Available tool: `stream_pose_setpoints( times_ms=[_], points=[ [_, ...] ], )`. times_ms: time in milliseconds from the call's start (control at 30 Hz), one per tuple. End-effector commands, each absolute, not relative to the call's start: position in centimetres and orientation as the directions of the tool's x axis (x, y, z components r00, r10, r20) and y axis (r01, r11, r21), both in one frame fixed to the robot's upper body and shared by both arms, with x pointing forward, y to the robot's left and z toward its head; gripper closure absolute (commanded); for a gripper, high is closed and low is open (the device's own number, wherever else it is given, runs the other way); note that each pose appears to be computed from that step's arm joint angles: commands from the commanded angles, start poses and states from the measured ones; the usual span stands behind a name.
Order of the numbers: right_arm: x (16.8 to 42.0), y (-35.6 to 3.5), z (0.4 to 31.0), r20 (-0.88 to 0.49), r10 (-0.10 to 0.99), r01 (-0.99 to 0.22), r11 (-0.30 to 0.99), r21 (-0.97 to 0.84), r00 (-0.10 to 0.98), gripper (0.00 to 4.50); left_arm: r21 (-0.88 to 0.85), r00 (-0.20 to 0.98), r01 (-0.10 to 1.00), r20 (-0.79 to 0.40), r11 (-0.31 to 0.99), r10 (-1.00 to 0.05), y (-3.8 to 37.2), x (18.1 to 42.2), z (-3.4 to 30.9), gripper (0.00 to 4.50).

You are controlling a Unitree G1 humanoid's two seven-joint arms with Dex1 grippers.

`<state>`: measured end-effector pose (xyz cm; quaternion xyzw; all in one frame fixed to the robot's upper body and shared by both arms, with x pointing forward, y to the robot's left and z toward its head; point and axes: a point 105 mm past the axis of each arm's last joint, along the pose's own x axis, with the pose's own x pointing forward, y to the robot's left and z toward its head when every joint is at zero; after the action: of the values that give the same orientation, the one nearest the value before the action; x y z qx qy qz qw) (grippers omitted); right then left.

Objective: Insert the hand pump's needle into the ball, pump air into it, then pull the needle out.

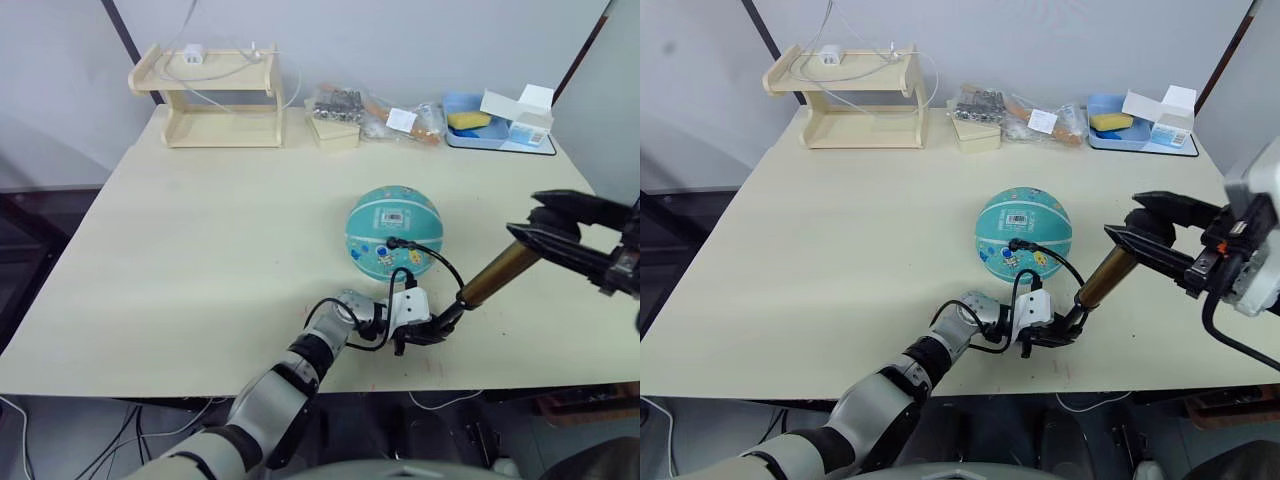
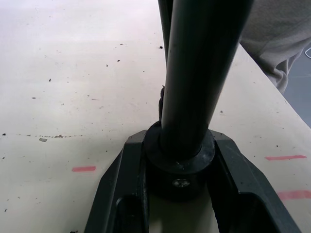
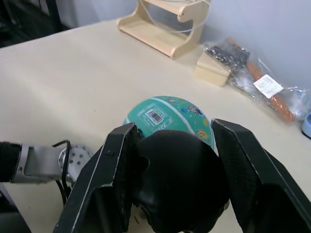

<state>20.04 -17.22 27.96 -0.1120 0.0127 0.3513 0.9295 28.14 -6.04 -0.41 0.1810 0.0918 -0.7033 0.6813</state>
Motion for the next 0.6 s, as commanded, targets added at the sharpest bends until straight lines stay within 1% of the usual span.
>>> stream_pose_setpoints(
  times_ms=[33,200,267,300,433,500,533,600],
  points=[
    [19.6,-15.5,24.1,-0.177,0.712,-0.733,0.673,-0.104,0.679,2.58,-0.033,-0.004,0.999,-0.515,0.015,-0.857,-3.2,26.7,-5.3,3.41],
    [20.5,-15.2,17.4,-0.291,0.682,-0.718,0.696,-0.024,0.671,2.58,-0.033,0.002,0.999,-0.517,0.023,-0.856,-3.1,26.7,-5.4,3.41],
    [20.7,-14.6,13.1,-0.366,0.671,-0.717,0.697,0.012,0.645,2.58,-0.033,0.006,0.999,-0.518,0.027,-0.855,-3.1,26.7,-5.5,3.41],
    [20.5,-14.1,11.5,-0.393,0.678,-0.729,0.684,0.029,0.621,2.58,-0.032,0.008,0.999,-0.519,0.029,-0.855,-3.0,26.7,-5.5,3.41],
    [20.0,-12.6,6.4,-0.426,0.705,-0.741,0.662,0.108,0.567,2.58,-0.029,0.016,0.999,-0.519,0.036,-0.854,-3.1,26.8,-5.5,3.41],
    [19.9,-12.4,5.4,-0.428,0.705,-0.741,0.662,0.111,0.565,2.58,-0.027,0.018,0.999,-0.519,0.037,-0.855,-3.1,26.9,-5.4,3.41],
    [20.1,-12.4,5.6,-0.417,0.704,-0.742,0.663,0.098,0.575,2.58,-0.026,0.018,0.999,-0.519,0.038,-0.855,-3.1,26.9,-5.4,3.41],
    [20.6,-12.7,7.4,-0.370,0.705,-0.742,0.668,0.059,0.605,2.58,-0.026,0.020,0.999,-0.520,0.039,-0.854,-3.1,26.9,-5.4,3.41]
  ],
)
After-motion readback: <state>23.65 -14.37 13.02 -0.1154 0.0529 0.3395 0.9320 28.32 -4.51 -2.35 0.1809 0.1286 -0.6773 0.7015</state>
